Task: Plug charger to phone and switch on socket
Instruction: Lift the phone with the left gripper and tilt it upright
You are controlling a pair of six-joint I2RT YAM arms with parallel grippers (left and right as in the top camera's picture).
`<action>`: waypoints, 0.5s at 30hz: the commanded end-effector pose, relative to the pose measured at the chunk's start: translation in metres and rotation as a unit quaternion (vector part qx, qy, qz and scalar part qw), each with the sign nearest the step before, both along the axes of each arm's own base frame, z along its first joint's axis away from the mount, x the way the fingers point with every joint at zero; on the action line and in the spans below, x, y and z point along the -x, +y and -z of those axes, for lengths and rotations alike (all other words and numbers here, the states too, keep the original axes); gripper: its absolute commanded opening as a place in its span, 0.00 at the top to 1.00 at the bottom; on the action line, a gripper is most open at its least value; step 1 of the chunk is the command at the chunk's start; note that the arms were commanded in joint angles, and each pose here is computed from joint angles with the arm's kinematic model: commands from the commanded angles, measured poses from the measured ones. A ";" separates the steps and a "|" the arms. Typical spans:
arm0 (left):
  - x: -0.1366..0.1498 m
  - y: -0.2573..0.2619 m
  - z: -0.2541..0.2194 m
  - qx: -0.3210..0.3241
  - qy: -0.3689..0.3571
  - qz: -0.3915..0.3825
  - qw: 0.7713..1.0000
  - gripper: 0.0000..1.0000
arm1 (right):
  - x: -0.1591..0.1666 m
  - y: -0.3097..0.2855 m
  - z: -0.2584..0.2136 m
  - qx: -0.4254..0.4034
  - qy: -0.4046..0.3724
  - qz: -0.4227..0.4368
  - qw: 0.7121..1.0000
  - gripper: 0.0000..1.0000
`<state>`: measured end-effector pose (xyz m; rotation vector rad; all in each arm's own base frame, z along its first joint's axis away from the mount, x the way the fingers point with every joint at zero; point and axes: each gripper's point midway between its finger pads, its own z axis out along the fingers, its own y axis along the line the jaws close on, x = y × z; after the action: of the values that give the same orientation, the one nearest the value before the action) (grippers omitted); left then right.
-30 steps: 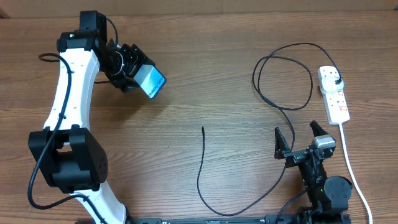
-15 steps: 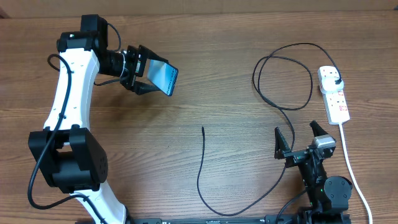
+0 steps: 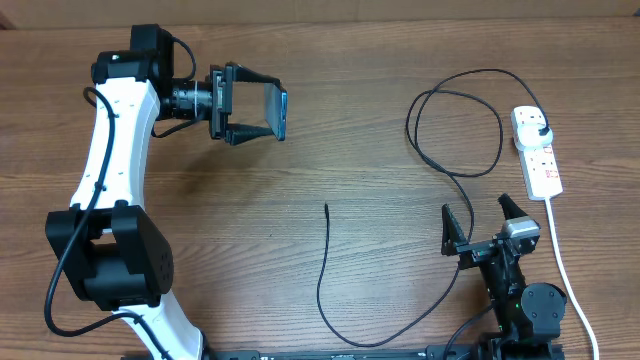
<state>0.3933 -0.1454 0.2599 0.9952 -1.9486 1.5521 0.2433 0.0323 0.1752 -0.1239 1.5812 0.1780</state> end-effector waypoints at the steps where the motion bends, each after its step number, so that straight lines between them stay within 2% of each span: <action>1: 0.009 -0.008 -0.042 0.068 -0.021 0.013 0.997 0.96 | 0.000 -0.002 0.002 -0.003 -0.001 0.005 1.000 0.00; 15: 0.010 -0.008 -0.045 0.079 -0.018 0.014 0.997 0.96 | 0.000 -0.002 0.002 -0.003 -0.001 0.005 1.000 0.00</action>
<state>0.3913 -0.1492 0.2759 0.9476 -1.8526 1.6183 0.2433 0.0323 0.1751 -0.1238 1.5816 0.1780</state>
